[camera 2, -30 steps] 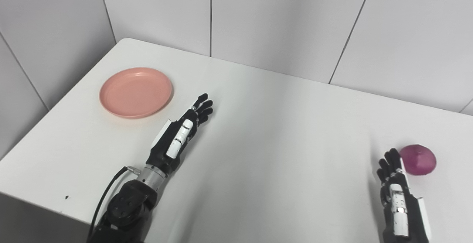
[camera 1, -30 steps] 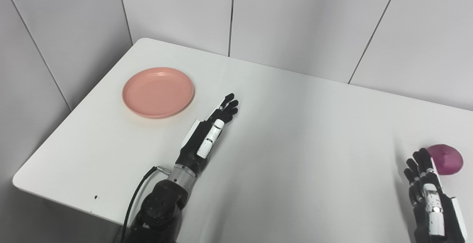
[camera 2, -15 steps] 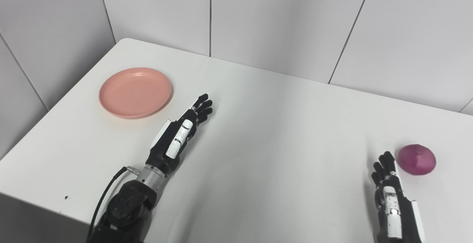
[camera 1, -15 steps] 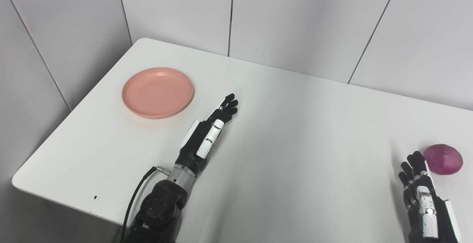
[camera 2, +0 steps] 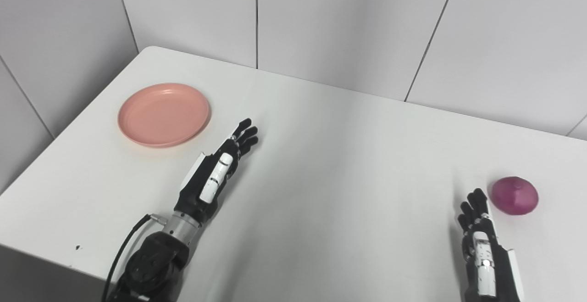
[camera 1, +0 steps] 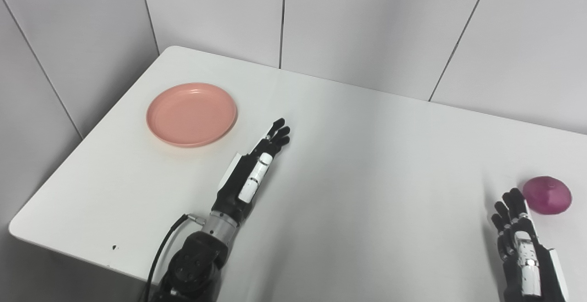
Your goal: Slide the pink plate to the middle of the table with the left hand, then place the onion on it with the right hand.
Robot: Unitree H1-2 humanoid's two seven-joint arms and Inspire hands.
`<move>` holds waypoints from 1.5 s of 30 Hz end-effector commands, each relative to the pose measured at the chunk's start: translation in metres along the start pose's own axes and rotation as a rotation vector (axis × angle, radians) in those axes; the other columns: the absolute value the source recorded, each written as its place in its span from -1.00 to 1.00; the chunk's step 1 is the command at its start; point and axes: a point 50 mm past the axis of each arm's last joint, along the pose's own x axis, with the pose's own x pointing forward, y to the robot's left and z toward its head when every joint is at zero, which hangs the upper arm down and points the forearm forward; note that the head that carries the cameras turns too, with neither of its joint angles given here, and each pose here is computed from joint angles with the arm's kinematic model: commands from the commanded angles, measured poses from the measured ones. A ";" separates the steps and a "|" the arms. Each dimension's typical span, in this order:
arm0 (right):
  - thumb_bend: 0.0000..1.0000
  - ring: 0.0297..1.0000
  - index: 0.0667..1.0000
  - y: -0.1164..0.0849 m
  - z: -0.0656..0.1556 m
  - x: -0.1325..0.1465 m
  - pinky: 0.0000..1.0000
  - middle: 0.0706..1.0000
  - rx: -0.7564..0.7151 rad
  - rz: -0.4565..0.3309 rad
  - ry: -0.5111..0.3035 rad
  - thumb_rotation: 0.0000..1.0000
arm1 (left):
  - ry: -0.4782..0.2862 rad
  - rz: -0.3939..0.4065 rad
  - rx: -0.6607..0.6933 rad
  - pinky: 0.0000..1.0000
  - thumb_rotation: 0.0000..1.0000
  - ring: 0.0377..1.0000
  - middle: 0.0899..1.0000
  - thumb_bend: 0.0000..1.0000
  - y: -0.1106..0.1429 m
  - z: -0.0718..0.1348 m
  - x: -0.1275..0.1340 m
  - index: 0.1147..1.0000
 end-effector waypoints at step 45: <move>-1.00 1.00 1.00 0.000 0.008 0.004 1.00 1.00 0.003 -0.006 -0.030 1.00 | -0.165 0.034 0.047 0.89 1.00 0.83 0.86 0.01 0.038 0.074 0.006 0.82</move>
